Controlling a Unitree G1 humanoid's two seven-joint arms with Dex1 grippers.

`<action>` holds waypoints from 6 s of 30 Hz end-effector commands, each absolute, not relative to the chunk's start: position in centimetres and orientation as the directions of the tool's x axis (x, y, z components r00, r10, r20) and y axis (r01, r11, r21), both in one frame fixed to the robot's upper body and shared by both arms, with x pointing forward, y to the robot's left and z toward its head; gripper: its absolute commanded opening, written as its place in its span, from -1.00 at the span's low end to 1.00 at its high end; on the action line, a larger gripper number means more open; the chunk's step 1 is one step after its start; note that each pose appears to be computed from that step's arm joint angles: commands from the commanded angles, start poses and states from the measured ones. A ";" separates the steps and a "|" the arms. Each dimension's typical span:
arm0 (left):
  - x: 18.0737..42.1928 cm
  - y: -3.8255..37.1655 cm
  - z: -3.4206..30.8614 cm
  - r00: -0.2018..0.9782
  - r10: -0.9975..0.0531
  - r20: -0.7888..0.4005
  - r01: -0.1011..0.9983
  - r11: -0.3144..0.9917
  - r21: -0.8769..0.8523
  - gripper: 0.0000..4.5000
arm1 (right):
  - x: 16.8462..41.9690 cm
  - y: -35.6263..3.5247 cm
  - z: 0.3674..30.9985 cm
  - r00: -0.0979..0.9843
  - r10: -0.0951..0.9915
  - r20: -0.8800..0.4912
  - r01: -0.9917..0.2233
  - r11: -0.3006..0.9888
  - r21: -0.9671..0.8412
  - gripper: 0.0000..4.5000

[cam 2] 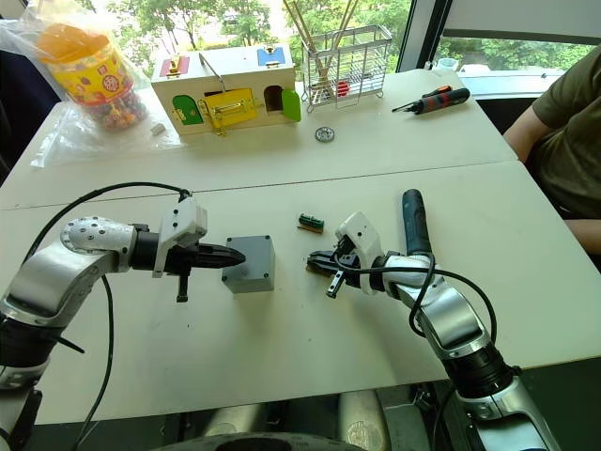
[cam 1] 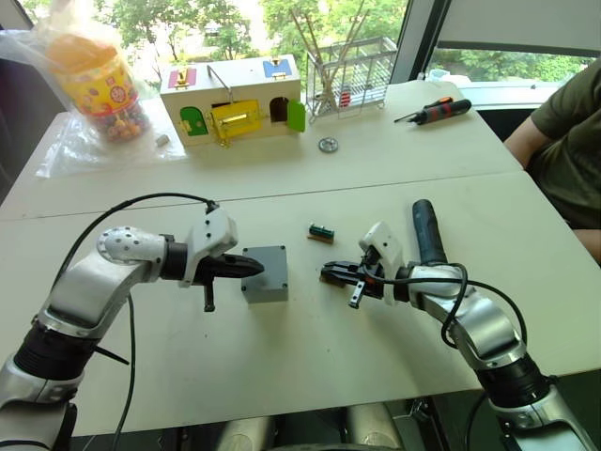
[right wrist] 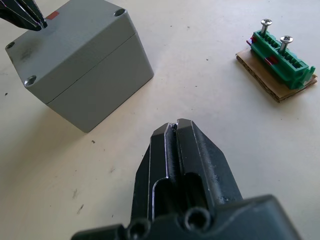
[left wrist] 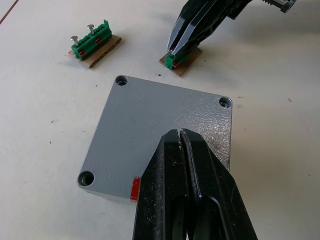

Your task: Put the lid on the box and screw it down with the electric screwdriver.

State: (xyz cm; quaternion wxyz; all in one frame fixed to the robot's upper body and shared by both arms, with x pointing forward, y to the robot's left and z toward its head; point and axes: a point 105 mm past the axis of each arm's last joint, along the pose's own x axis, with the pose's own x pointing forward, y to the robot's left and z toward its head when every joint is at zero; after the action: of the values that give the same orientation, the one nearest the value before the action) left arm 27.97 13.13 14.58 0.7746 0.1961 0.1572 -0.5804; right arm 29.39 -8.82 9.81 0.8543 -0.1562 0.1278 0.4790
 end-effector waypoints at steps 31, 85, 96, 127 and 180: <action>28.6 16.0 15.6 0.403 -0.804 -0.438 0.914 0.382 0.138 -1.00 | 31.1 -2.7 16.1 0.401 0.903 -0.153 -0.914 0.384 -0.128 -0.97; 28.0 9.8 18.1 0.211 -0.919 -0.332 0.970 0.155 0.187 -1.00 | 32.3 -14.9 23.6 0.700 0.659 -0.274 -0.713 0.670 -0.208 1.00; 27.2 6.0 18.0 0.087 -0.951 -0.298 0.972 0.015 0.235 -1.00 | 29.5 -23.9 20.1 0.519 0.395 -0.758 -0.477 0.870 0.127 1.00; 26.6 5.0 16.0 0.220 -0.951 -0.219 0.964 0.178 0.197 -1.00 | 32.1 -22.1 11.8 0.222 0.165 -0.961 -0.387 0.919 0.068 0.22; 29.2 13.9 15.1 0.376 -0.844 -0.383 0.925 0.366 0.103 -0.21 | 29.3 -1.7 24.1 0.475 0.808 0.348 -0.868 0.495 0.036 -0.21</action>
State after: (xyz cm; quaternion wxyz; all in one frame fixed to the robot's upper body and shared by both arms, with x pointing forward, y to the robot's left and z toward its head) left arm 29.23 13.69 14.22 0.8144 0.1433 0.1479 -0.5425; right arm 30.11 -1.99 22.28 0.8640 0.1075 -0.0961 0.4824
